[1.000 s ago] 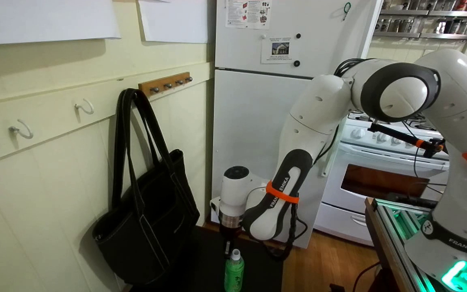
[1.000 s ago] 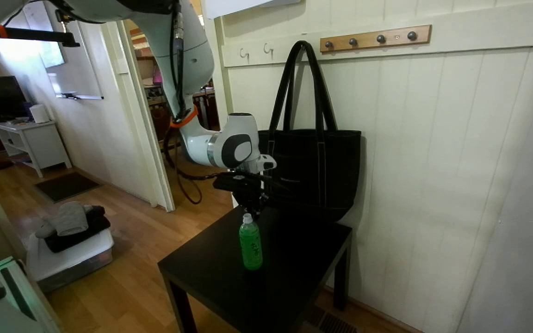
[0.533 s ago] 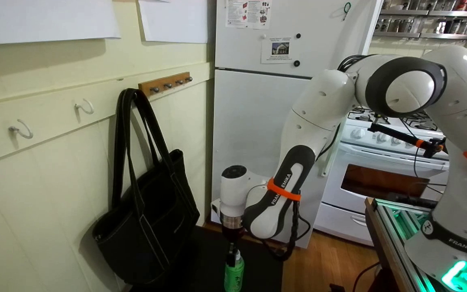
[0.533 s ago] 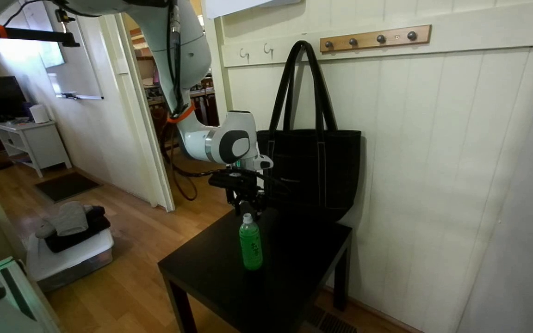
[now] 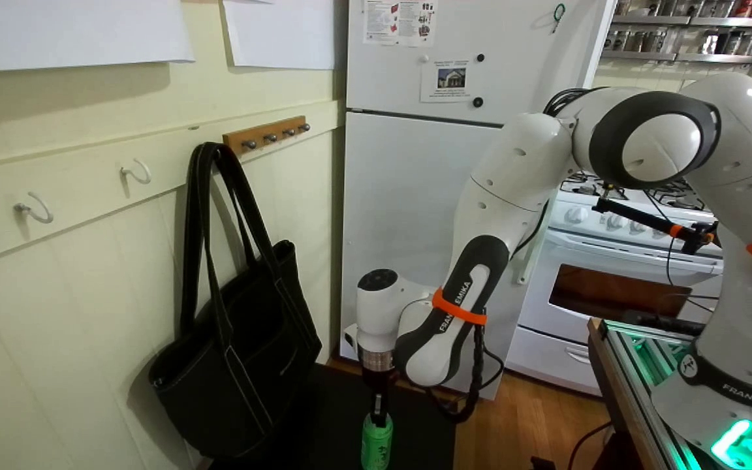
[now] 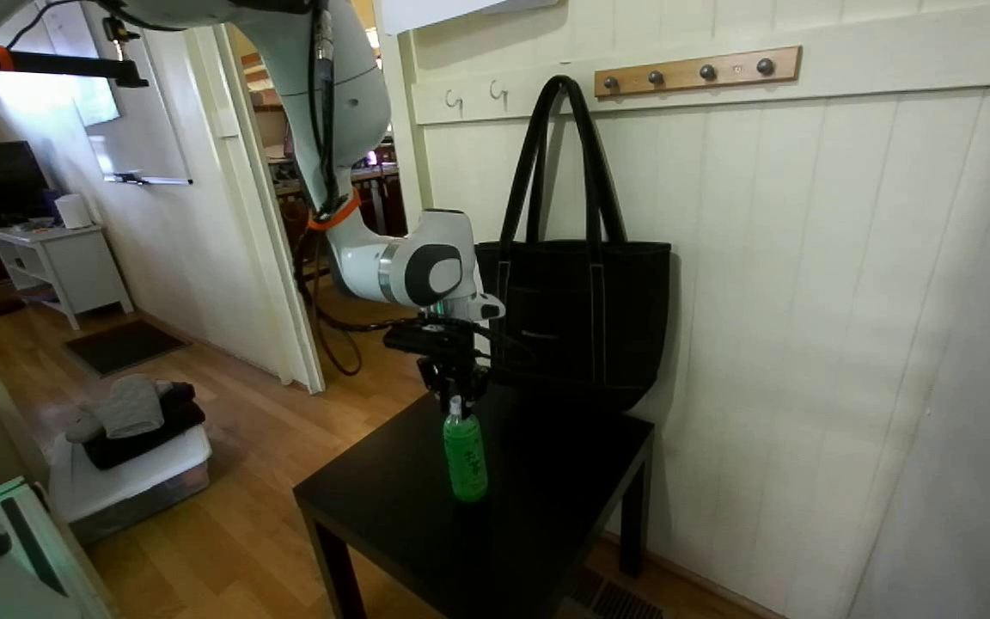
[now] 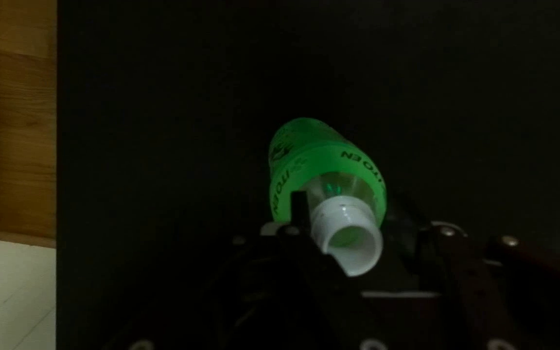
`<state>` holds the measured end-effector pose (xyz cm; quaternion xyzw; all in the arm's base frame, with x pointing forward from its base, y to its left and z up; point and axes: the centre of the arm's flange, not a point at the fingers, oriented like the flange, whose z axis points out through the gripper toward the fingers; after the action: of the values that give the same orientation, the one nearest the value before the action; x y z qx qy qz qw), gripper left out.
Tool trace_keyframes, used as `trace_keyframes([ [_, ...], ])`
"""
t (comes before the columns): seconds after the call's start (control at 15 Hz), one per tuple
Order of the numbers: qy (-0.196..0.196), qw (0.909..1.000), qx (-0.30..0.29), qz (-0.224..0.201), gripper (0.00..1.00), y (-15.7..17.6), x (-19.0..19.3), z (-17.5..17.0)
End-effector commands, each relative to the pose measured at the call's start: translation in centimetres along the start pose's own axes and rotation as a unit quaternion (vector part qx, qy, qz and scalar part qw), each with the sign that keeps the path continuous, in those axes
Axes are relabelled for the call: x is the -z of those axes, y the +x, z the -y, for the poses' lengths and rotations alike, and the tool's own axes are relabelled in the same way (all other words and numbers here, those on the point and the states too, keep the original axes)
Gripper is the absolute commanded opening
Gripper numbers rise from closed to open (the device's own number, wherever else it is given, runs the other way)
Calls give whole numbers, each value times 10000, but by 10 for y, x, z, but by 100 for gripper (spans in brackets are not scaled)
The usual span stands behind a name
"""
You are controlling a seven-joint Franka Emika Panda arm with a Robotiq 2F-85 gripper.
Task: Put the bottle in the bag and put the bag on the chair
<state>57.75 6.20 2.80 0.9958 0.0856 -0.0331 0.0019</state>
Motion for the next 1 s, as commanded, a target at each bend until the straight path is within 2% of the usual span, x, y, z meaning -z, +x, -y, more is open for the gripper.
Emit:
trace_keyframes([
  [0.0, -112, 9999, -70, 85, 14, -5, 2, 1],
  [0.13, -128, 9998, -80, 86, 62, -5, 2, 1],
  [0.2, -131, 9998, -85, 77, 62, -5, 3, 1],
  [0.47, -168, 9998, -91, 9, 90, -5, 4, 1],
  [0.53, -181, 9998, -80, -7, 50, -5, 4, 2],
  [0.6, -190, 9998, -61, -17, 54, -5, 4, 2],
  [0.67, -206, 9998, -47, -16, 54, -4, 3, 2],
  [0.93, -240, 9997, 11, 7, 23, -4, 2, 2],
])
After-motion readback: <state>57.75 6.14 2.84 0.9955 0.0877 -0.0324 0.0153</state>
